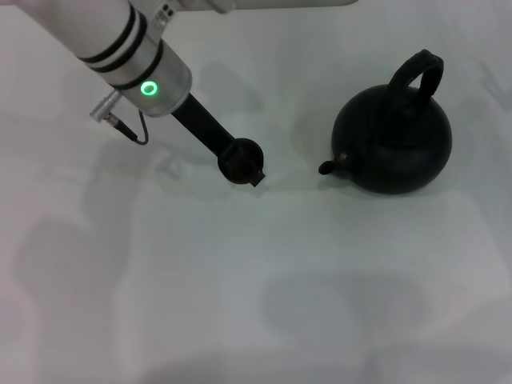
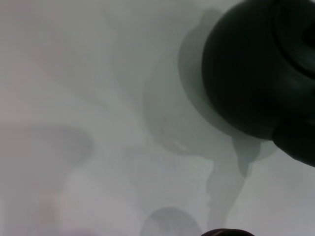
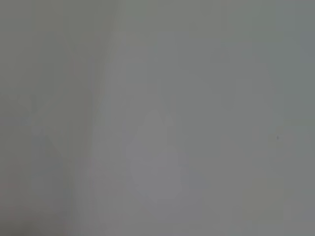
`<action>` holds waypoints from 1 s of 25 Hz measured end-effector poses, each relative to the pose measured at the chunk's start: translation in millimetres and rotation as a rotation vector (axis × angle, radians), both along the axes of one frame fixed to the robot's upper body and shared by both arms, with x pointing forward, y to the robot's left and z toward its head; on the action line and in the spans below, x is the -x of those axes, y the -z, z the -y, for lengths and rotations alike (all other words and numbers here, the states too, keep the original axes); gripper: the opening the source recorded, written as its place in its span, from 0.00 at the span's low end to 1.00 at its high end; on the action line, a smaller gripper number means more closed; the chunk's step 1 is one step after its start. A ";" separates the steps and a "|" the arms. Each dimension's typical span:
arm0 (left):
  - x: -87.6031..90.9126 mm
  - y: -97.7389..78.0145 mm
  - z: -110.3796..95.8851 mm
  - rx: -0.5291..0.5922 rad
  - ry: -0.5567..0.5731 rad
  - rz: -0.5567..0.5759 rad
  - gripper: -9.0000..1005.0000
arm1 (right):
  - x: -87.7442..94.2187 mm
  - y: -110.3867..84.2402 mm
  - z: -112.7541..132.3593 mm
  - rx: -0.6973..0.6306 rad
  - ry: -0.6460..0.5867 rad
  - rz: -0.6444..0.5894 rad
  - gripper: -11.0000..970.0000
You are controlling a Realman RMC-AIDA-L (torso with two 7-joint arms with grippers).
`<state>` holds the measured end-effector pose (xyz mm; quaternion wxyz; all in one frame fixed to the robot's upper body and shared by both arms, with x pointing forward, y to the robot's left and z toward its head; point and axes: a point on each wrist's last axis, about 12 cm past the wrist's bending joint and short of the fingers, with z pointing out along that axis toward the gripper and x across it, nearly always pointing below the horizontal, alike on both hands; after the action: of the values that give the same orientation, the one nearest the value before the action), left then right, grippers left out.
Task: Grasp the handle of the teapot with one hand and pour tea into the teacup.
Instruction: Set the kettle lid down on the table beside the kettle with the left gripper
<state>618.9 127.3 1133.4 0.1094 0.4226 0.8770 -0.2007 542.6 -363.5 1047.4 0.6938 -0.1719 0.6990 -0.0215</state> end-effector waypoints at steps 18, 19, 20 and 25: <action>1.2 11.5 19.0 -0.007 0.134 0.122 0.70 | -0.7 -1.4 -4.8 -0.028 -0.026 0.003 0.91; 1.7 11.4 20.1 0.006 0.140 0.121 0.70 | -1.0 -1.7 -5.3 -0.030 -0.029 0.004 0.91; 2.3 11.5 21.0 0.018 0.147 0.120 0.70 | -1.3 -2.1 -5.8 -0.031 -0.032 0.005 0.91; 6.3 16.4 22.1 0.046 0.176 0.104 0.70 | -1.7 -3.5 -6.5 -0.030 -0.038 0.012 0.91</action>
<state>612.6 105.2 1117.0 0.1464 0.5053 0.8248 -0.2074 544.3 -357.1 1050.9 0.7007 -0.1749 0.6917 0.0012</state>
